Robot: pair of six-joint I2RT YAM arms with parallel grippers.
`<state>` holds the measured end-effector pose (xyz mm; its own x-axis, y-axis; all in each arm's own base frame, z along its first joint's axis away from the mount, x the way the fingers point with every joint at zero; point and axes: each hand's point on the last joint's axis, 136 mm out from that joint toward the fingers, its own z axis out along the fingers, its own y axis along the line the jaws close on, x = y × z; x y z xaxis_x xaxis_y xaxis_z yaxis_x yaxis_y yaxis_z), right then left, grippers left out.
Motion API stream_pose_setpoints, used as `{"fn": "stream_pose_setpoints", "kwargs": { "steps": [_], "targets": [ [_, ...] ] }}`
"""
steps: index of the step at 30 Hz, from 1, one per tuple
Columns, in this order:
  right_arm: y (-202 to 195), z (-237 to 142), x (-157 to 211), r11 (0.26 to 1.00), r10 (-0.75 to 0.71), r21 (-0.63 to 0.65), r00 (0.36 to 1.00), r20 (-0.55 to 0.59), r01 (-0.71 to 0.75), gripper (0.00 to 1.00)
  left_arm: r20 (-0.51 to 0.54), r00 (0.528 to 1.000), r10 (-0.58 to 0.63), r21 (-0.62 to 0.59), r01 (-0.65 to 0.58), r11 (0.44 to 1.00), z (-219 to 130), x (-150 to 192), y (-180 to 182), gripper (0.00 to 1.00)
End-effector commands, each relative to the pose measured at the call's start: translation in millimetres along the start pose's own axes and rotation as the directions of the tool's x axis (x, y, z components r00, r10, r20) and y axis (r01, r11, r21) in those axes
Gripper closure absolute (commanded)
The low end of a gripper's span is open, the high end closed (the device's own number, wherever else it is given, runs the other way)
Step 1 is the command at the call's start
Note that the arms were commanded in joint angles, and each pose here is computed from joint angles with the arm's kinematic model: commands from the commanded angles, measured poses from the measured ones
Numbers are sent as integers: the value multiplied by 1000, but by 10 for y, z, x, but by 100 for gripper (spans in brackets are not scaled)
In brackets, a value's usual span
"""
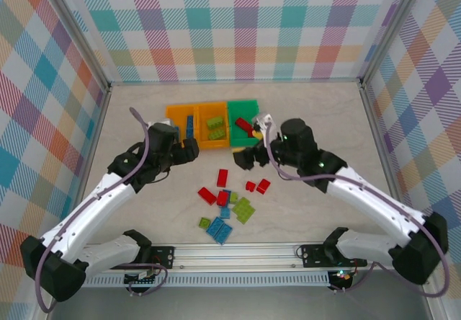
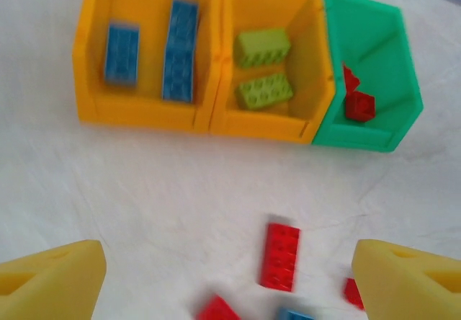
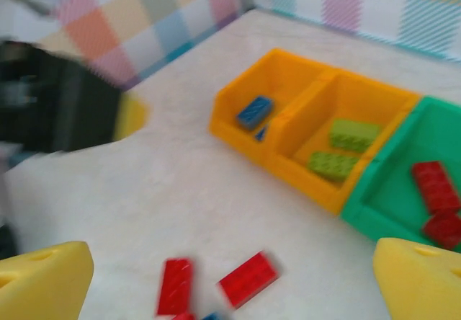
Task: Sort the legos into containers by color
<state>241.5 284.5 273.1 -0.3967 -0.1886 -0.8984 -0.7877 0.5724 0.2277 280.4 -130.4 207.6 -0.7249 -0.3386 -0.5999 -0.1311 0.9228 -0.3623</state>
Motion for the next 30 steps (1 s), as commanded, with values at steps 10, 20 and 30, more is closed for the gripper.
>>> {"fn": "stream_pose_setpoints", "kwargs": {
  "steps": [10,20,30],
  "targets": [
    [429,-270,720,966,87,-221,972,-220,-137,0,-373,774,-511,-283,429,858,395,1402,92,14],
    [402,-242,681,970,85,-202,966,-245,-137,0,-440,763,-474,-359,335,871,805,1803,20,23],
    [437,-339,734,968,82,-213,967,-242,-135,0,-458,760,-461,-447,252,858,948,2051,261,54]
  ]
}}
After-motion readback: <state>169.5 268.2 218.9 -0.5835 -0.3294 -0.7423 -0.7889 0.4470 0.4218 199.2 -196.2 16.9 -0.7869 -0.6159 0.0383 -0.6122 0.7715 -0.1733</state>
